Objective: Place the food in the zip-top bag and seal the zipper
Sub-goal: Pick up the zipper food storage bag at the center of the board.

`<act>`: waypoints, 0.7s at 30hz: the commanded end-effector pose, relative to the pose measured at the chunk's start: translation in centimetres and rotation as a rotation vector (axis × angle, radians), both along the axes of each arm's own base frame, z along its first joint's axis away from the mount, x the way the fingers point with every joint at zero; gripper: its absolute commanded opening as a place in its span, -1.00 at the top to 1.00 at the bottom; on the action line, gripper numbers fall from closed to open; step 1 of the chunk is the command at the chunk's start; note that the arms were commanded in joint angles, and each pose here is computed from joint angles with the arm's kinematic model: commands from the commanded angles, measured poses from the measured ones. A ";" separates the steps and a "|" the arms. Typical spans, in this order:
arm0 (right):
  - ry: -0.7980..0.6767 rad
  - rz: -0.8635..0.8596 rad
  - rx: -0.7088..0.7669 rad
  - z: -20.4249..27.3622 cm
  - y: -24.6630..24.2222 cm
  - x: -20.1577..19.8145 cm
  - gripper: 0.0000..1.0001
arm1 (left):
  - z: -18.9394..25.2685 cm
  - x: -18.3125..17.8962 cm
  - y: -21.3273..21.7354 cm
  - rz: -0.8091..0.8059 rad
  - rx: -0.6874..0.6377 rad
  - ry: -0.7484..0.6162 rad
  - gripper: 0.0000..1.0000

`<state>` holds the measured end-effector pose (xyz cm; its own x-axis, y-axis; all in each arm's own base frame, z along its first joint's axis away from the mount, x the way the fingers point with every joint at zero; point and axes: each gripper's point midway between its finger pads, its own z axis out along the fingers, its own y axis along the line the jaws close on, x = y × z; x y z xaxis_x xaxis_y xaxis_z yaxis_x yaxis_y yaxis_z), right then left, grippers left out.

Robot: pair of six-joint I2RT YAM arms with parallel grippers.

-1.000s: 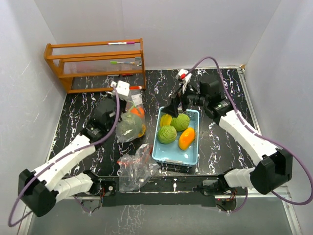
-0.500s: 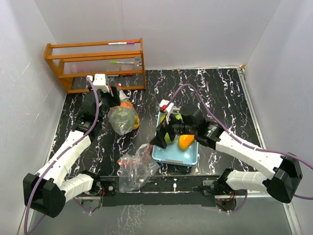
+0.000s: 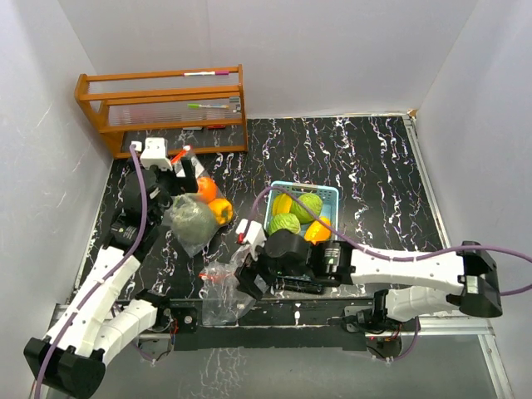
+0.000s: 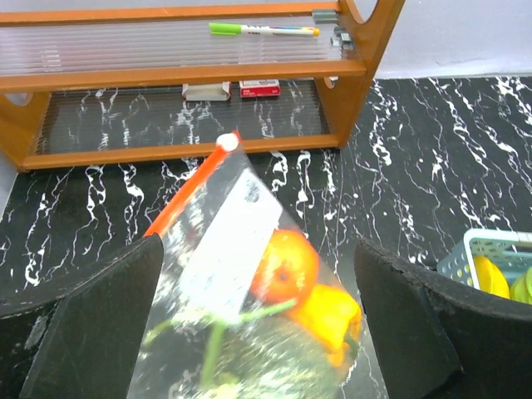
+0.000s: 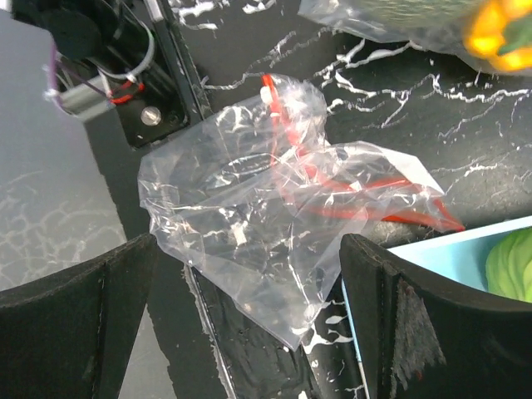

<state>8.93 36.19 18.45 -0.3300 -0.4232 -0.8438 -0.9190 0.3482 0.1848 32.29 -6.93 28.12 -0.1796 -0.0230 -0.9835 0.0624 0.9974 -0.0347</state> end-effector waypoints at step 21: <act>-0.243 0.083 -0.246 -8.7 4.6 -1.9 -0.97 | 3.4 -4.5 1.8 -0.011 0.033 -0.061 -0.95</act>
<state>8.04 39.22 10.49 -0.1185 -0.6671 -0.7355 -0.9280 0.3380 -0.1570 28.32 -5.29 30.09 -0.1553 0.0206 -0.9877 0.0712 0.9974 0.0096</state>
